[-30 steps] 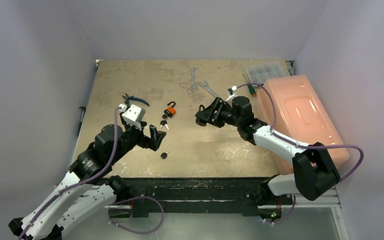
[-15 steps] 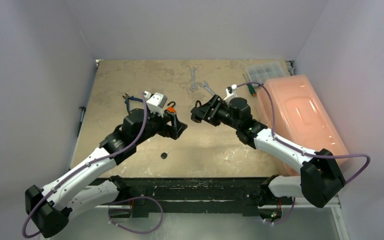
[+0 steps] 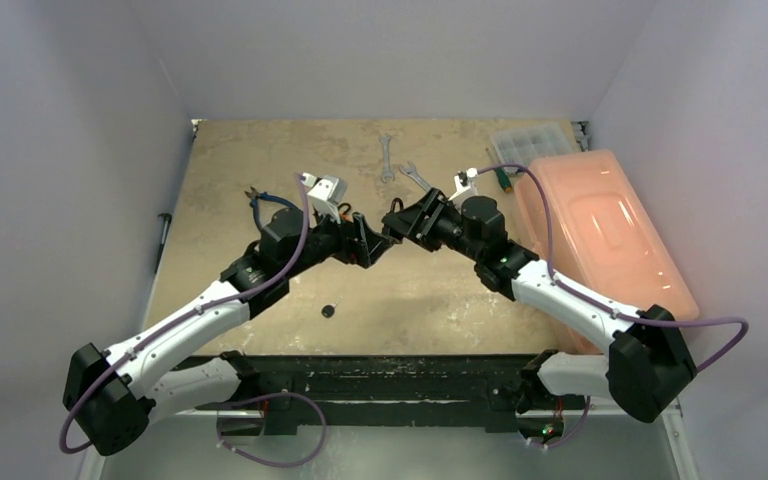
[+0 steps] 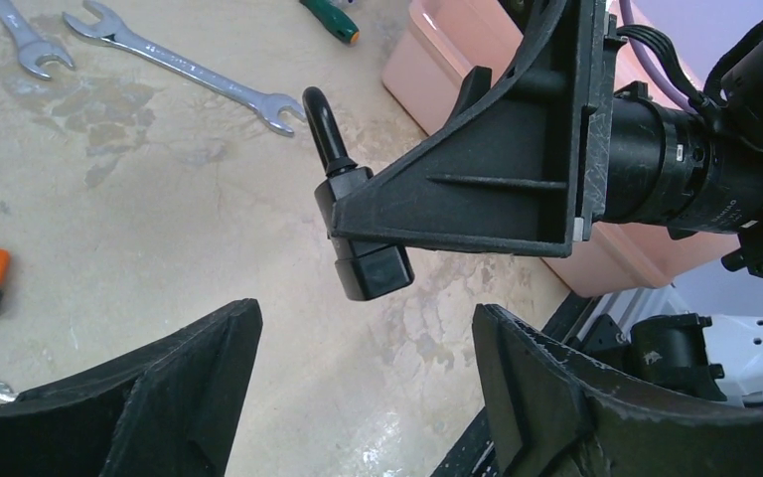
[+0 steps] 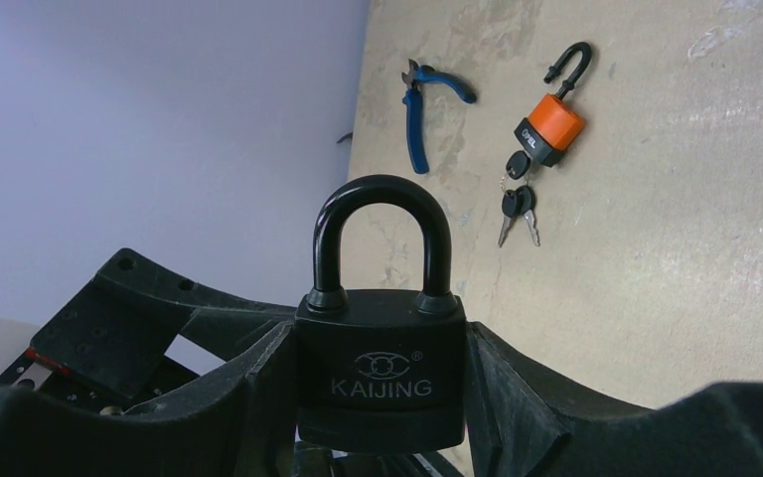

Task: Unlock with the key

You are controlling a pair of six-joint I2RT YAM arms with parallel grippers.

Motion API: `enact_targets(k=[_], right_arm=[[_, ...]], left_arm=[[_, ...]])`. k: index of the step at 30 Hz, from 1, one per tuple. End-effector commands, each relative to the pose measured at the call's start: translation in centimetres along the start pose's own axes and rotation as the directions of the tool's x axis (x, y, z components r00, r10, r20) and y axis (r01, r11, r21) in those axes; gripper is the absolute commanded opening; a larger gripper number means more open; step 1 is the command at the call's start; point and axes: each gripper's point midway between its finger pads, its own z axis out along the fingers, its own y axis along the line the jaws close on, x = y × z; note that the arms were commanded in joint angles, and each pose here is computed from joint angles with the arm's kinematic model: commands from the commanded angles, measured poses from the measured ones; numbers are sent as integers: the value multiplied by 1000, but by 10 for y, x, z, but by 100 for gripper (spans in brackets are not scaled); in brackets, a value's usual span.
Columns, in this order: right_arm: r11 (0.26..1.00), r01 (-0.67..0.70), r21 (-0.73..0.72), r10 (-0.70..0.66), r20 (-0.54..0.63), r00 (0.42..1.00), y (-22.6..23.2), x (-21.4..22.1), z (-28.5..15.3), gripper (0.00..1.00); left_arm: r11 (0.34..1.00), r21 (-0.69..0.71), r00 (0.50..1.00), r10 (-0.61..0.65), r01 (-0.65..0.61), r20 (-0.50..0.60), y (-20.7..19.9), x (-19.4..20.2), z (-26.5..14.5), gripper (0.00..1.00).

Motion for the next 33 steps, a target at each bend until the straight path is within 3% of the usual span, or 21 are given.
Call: enact_targets(k=[1,15,22,24,29,33], right_arm=[[981,23,-195,-3,101,995,70,-31,-14,21],[974,20,-226,0,88,996,79,-26,-16,21],[968,11,-250,11,85,996,85,-24,-18,21],[967,11,-254,10,82,997,86,-23,-18,22],[966,18,-260,3,83,997,84,-20,-20,24],[966,26,-258,-1,95,995,80,-20,-23,32]], left_arm=[[997,72,998,-18,14,56,-19,-18,7,80],[998,65,996,-25,19,81,-17,-24,25,67],[998,52,997,-22,18,78,-13,-22,32,53],[999,49,997,-20,17,78,-12,-21,33,43],[1000,28,997,-17,15,81,-8,-22,33,0],[1000,7,996,-12,11,84,-3,-19,32,0]])
